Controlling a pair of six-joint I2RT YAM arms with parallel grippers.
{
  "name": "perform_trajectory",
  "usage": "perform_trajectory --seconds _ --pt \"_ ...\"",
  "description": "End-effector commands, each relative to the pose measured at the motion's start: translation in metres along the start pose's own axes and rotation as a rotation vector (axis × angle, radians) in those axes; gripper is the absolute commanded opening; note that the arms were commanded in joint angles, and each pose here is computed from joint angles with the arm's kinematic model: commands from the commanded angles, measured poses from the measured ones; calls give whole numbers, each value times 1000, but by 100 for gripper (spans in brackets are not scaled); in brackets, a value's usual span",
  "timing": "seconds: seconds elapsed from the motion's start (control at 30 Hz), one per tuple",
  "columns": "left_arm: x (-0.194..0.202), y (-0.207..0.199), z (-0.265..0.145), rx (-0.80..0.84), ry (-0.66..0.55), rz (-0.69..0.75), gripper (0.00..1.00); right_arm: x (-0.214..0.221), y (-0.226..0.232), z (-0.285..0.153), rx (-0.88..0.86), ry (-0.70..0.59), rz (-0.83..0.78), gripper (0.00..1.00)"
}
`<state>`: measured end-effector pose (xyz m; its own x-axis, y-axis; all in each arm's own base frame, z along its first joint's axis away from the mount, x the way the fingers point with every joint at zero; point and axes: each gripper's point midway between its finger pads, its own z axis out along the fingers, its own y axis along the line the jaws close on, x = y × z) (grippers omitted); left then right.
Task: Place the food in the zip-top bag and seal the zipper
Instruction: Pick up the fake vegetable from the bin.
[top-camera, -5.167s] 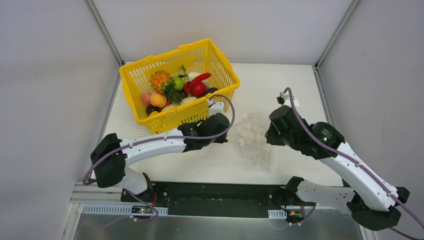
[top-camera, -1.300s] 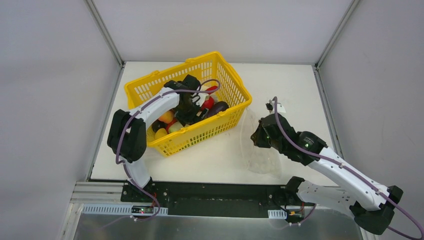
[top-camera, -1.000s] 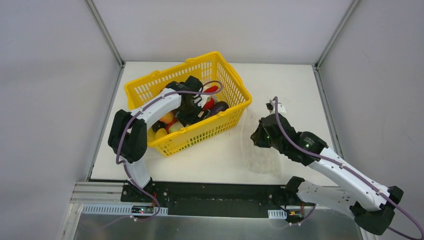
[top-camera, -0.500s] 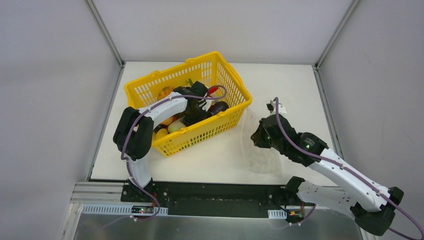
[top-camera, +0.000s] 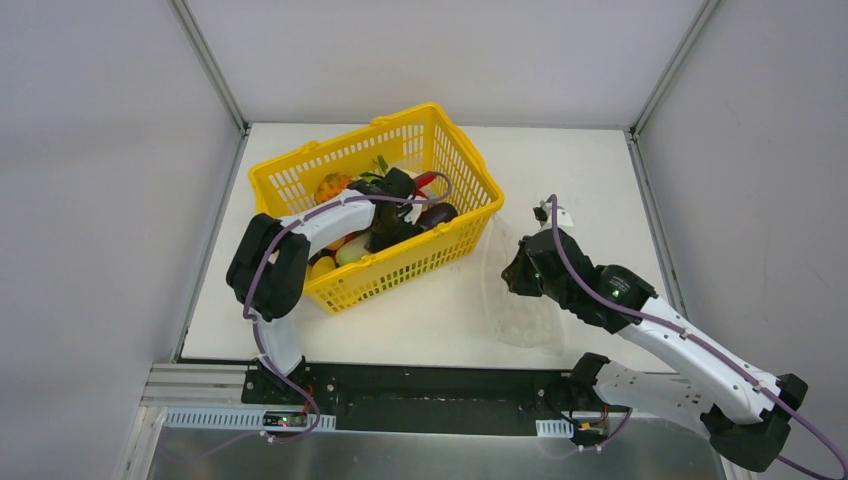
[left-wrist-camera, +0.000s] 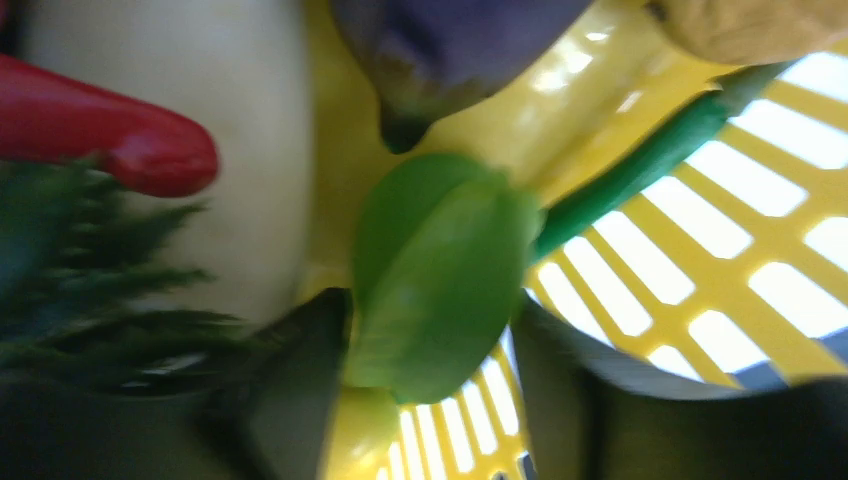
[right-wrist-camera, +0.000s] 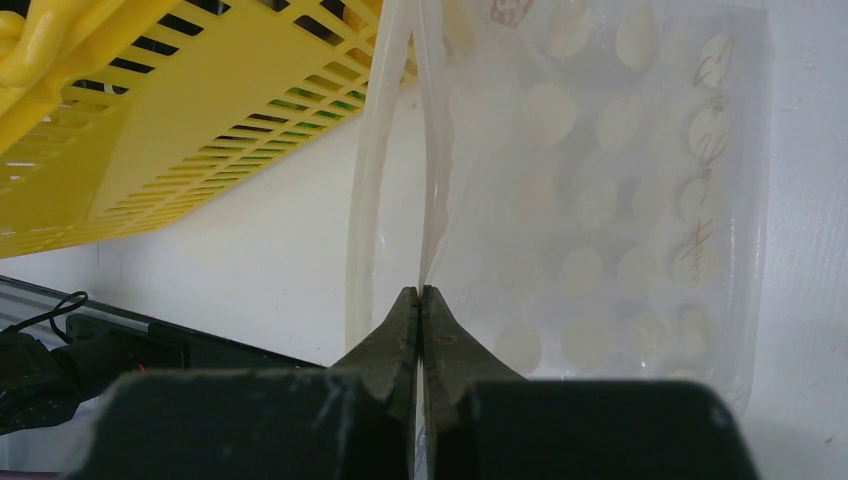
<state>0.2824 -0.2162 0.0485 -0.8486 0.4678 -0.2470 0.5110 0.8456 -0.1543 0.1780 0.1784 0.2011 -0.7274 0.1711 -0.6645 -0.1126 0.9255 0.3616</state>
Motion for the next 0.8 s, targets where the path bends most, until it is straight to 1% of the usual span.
perform_trajectory --seconds 0.0,0.07,0.27,0.47,0.6,0.77 --pt "8 4 1 -34 3 -2 48 -8 5 -2 -27 -33 10 0" --pt "3 3 -7 -36 -33 -7 39 -8 5 -2 -27 -34 9 0" --pt "-15 1 -45 -59 -148 -9 28 -9 5 -4 -32 -37 11 0" --pt "-34 2 -94 -104 -272 -31 26 -10 6 -6 -38 -46 15 0" --pt "-47 13 -131 -188 -418 -79 26 -14 6 -7 -40 -64 20 0" --pt "-54 2 -172 -140 -594 -126 27 -19 10 -7 -58 -87 30 0"
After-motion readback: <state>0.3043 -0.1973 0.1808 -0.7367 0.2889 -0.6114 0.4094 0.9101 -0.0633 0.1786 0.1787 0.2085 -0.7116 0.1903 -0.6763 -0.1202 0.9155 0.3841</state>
